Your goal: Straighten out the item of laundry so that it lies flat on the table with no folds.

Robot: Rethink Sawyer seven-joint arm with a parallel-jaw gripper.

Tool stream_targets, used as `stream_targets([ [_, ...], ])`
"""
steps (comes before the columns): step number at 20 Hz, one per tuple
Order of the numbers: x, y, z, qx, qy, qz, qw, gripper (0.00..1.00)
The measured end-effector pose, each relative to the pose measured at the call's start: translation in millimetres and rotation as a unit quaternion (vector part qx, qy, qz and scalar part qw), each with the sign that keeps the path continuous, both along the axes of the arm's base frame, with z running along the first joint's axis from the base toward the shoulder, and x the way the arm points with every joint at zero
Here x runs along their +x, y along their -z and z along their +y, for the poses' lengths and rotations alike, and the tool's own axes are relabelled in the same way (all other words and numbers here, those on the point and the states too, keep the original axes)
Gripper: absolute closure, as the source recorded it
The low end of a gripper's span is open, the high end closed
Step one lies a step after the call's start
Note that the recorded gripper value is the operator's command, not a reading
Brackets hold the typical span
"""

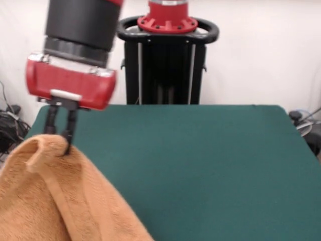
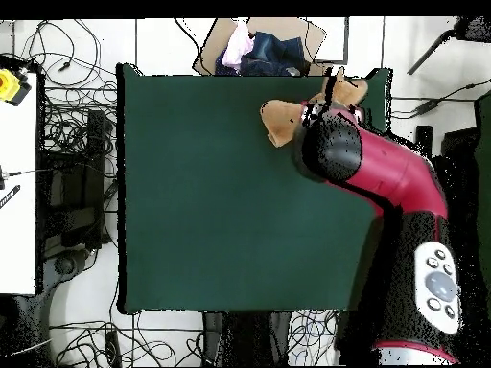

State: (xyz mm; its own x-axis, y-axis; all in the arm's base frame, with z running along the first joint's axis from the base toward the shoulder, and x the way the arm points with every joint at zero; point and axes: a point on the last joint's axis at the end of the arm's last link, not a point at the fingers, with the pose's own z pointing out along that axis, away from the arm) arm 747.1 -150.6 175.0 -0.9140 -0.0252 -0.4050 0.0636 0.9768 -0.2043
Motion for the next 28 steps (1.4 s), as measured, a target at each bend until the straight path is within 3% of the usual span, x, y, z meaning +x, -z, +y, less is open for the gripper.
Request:
stream_targets([
  [5, -47.5, 29, -32, -0.036, -0.02, 0.046, 0.9981, 1.0],
  [7, -53.1, 32, -33, -0.046, -0.029, 0.054, 0.9971, 1.0],
  [10, -65.8, 43, -28, -0.085, -0.065, 0.077, 0.9912, 1.0],
  [13, -74.0, 55, -14, -0.12, -0.1, 0.105, 0.9821, 1.0],
  [14, -79.4, 63, 0, -0.141, -0.123, 0.132, 0.9734, 1.0],
  [17, -85.8, 72, 17, -0.161, -0.144, 0.17, 0.9615, 1.0],
  [18, -91.8, 79, 32, -0.172, -0.155, 0.205, 0.951, 1.0],
  [20, -95.7, 83, 39, -0.177, -0.158, 0.226, 0.9449, 1.0],
  [21, -101.2, 86, 47, -0.181, -0.159, 0.256, 0.9363, 1.0],
  [23, -103.2, 87, 49, -0.182, -0.158, 0.267, 0.9332, 1.0],
  [24, -107.6, 87, 48, -0.186, -0.152, 0.288, 0.927, 1.0],
  [28, -114.1, 83, 36, -0.194, -0.138, 0.317, 0.9179, 1.0],
])
